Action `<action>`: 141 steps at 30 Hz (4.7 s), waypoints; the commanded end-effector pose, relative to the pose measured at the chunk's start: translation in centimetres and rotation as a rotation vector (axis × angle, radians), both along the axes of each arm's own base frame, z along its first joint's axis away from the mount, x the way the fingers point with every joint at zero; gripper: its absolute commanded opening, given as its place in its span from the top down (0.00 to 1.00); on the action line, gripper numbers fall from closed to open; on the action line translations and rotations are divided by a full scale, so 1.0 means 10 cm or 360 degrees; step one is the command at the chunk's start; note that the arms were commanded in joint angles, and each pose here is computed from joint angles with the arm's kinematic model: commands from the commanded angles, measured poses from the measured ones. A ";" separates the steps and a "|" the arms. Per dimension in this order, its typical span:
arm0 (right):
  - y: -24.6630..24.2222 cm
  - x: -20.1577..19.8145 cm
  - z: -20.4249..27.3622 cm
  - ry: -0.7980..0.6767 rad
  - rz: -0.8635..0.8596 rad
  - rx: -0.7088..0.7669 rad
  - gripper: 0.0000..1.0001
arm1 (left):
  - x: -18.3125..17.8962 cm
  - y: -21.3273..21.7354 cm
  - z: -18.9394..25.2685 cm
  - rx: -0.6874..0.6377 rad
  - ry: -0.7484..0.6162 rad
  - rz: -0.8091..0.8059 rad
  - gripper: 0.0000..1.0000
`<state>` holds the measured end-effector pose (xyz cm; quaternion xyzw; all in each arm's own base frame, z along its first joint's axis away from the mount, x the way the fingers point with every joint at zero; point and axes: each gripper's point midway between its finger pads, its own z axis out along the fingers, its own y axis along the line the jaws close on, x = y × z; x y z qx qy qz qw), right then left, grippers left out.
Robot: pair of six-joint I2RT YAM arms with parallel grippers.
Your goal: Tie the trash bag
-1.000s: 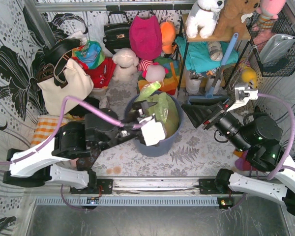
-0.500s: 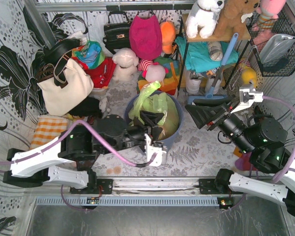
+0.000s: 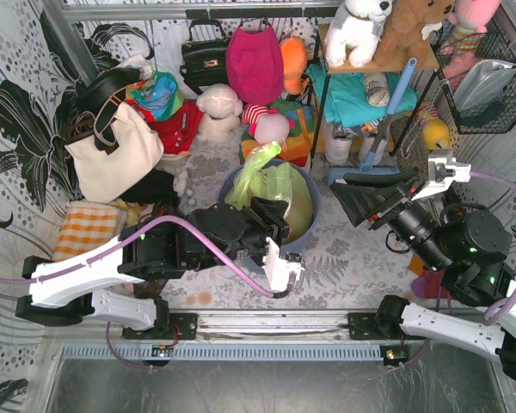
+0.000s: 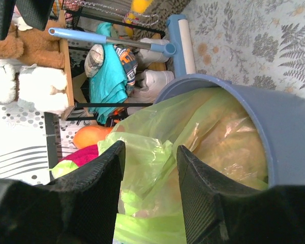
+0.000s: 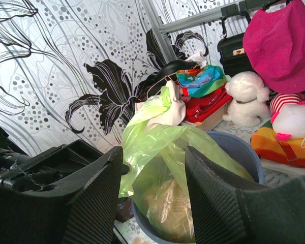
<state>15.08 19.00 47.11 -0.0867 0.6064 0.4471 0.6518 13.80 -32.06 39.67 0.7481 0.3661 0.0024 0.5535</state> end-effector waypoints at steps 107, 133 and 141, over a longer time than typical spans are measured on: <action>1.07 1.18 1.06 -0.0134 0.0303 -0.0516 0.20 | 0.28 0.26 2.45 -0.2135 0.0329 0.0059 0.05; 0.58 0.43 0.61 0.0045 0.0459 -0.0718 0.24 | 1.09 0.86 1.77 -0.2144 0.0834 0.0610 0.01; 0.58 0.47 0.61 0.0035 0.0432 -0.0710 0.58 | 1.28 0.76 1.70 -0.2069 0.0864 0.0732 0.00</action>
